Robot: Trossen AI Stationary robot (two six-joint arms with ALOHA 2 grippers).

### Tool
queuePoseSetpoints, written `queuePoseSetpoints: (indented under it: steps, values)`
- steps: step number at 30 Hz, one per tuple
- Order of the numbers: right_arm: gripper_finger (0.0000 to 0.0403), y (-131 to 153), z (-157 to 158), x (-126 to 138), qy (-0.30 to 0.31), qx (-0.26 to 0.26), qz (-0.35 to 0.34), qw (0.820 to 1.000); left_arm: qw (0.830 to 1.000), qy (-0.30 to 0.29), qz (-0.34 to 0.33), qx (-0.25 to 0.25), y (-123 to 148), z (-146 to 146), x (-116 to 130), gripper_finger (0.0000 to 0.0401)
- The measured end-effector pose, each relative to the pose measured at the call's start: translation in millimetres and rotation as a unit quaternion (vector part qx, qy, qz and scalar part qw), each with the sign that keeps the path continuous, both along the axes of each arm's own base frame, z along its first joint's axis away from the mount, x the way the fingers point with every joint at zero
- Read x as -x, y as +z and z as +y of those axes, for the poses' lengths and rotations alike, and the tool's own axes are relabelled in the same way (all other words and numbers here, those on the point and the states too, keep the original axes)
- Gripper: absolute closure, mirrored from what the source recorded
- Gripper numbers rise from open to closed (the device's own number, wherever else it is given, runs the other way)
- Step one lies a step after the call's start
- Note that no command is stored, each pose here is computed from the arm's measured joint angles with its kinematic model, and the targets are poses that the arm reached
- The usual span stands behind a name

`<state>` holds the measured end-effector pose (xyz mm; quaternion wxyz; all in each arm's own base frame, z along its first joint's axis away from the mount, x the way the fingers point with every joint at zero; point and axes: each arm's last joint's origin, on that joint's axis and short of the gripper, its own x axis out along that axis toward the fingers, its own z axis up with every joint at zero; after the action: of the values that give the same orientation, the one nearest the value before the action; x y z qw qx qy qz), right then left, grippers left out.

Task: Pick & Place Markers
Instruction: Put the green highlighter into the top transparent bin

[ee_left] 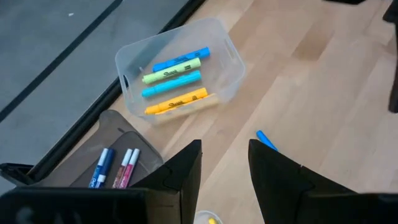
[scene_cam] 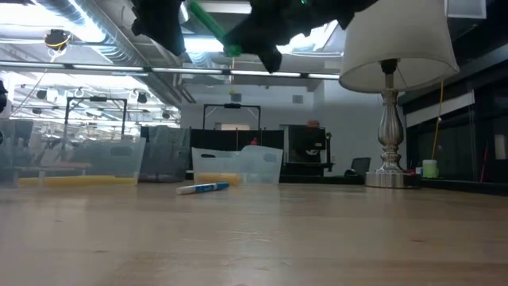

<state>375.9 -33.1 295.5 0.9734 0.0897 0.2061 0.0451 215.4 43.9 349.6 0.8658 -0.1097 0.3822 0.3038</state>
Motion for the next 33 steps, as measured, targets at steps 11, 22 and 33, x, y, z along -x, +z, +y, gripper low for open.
queuePoseSetpoints:
  steps: [11,22,33]
  values:
    - [0.0339,29,-1,-7,0.003,0.020,-0.087,0.996,1.000,0.000,0.000,0.000,0,0,0,0.0274]
    - [0.0339,33,-19,-6,-0.056,0.039,-0.104,0.992,1.000,-0.001,0.000,-0.001,0,0,0,0.0274]
    - [0.0339,33,-39,-3,-0.130,0.067,-0.099,0.984,1.000,-0.011,0.006,-0.008,0,0,0,0.0274]
